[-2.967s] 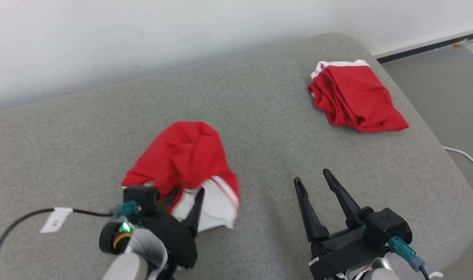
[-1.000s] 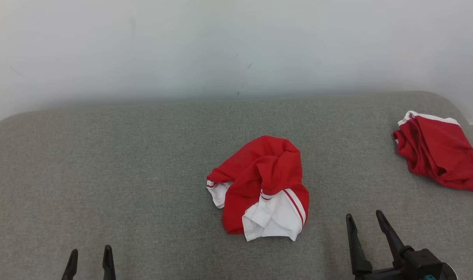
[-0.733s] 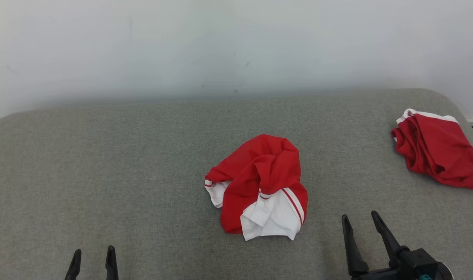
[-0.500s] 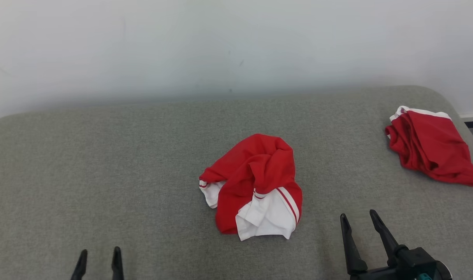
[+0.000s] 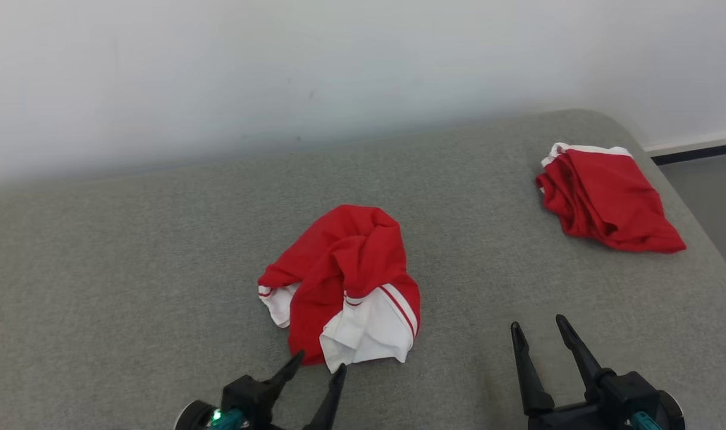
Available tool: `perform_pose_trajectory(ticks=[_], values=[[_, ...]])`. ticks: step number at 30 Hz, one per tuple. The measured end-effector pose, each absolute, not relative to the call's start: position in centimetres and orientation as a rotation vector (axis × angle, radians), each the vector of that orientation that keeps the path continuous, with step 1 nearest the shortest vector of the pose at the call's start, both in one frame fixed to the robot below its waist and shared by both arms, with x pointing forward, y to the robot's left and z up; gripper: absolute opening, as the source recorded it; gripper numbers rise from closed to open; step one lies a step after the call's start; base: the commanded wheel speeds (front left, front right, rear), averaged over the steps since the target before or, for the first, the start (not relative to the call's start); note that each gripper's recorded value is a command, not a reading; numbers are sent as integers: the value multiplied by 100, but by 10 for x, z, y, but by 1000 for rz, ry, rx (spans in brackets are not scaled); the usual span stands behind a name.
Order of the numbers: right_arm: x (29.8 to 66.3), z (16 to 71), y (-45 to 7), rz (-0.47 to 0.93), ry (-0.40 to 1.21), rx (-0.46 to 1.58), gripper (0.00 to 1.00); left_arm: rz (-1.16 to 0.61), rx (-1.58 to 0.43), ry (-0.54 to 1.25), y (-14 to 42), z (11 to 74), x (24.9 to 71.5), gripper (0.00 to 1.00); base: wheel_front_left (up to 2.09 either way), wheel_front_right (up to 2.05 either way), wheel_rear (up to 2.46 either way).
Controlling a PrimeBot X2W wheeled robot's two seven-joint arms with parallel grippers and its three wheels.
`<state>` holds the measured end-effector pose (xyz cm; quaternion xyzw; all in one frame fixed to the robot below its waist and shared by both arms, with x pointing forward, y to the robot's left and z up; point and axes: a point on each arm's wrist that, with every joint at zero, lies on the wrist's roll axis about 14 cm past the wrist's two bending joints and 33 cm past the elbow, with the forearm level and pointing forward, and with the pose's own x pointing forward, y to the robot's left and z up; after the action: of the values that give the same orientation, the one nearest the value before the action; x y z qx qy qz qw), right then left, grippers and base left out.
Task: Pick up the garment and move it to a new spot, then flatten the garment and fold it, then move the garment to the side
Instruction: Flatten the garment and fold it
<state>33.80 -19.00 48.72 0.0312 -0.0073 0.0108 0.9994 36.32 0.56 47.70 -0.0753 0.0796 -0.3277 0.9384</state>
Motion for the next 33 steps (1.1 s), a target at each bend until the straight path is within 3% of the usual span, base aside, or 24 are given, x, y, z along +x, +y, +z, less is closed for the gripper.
perform_pose_trajectory(ticks=[5, 16, 17, 18, 25, 33], values=[[331, 490, -208, -38, -19, 55, 100, -792, -111, 275, -36, 456, 366, 100, 0, 0, 0], [307, 481, -242, -163, 12, 54, 100, -748, 59, 331, -59, 421, 399, 100, 0, 0, 0], [305, 479, -244, -170, 17, 53, 100, -752, 53, 319, -62, 423, 401, 43, 0, 0, 0], [304, 478, -246, -176, 20, 53, 100, -758, 44, 297, -66, 426, 403, 0, 0, 0, 0], [313, 479, -241, -157, 15, 57, 100, -800, -32, 95, -87, 479, 419, 0, 0, 0, 0], [323, 476, -227, -107, 21, 68, 100, -929, -48, -288, -128, 615, 436, 0, 0, 0, 0]])
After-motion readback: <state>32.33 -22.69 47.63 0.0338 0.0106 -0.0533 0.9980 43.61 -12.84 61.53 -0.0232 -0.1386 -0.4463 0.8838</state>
